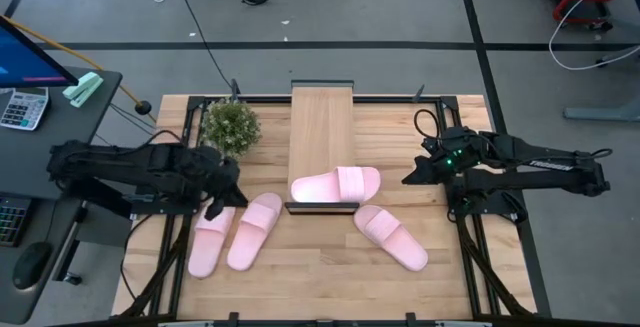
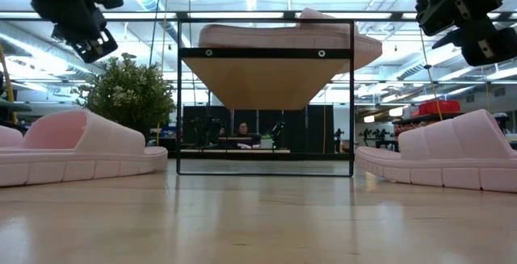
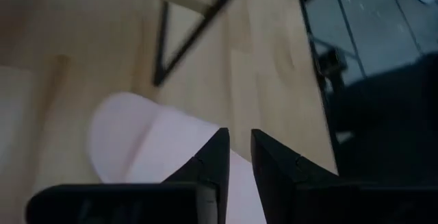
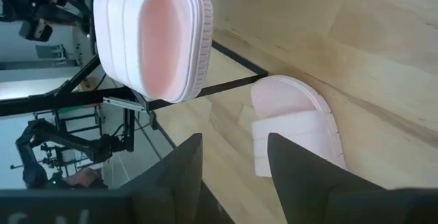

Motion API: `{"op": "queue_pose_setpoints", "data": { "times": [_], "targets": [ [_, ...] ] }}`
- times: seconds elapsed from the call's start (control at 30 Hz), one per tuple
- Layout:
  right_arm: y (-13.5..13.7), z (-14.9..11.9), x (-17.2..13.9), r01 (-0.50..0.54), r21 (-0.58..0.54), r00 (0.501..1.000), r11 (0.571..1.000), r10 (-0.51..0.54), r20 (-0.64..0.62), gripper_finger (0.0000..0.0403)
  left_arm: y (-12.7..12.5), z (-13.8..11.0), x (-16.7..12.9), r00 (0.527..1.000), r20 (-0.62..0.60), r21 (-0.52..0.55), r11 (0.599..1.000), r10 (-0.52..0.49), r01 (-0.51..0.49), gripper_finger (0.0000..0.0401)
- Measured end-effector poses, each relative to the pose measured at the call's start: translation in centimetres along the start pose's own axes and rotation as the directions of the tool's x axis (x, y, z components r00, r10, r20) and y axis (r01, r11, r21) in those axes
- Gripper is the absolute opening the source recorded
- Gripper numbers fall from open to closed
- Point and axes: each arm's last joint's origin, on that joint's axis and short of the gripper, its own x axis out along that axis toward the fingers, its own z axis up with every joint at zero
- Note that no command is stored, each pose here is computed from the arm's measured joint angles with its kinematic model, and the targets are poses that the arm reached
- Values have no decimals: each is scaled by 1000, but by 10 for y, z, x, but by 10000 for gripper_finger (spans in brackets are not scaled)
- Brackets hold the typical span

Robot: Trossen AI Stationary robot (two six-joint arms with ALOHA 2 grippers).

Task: Pick and place slides into the shelf
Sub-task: Put the pink slide on the shelf

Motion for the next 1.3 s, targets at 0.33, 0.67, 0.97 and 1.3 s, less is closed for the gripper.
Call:
{"op": "queue_pose_setpoints", "data": {
  "times": [0.33, 0.67, 0.97, 1.3],
  "targets": [
    [0, 1, 0, 13, -24, 999, 1000, -12, 37, 165, -18, -9, 10, 997, -67, 14, 999, -35, 36, 27],
    [-1, 1, 0, 21, -88, 999, 996, -17, 52, 164, -43, -19, 15, 999, -17, 9, 999, 46, -46, 14],
    [-1, 0, 0, 19, -178, 1000, 984, -15, 20, 165, -83, 5, 21, 992, 35, 147, 981, 125, -128, 10],
    [-1, 0, 0, 13, -314, 1000, 949, -14, -2, 165, -83, -18, 72, 906, -197, 248, 913, 374, -323, 25]
  ]
}}
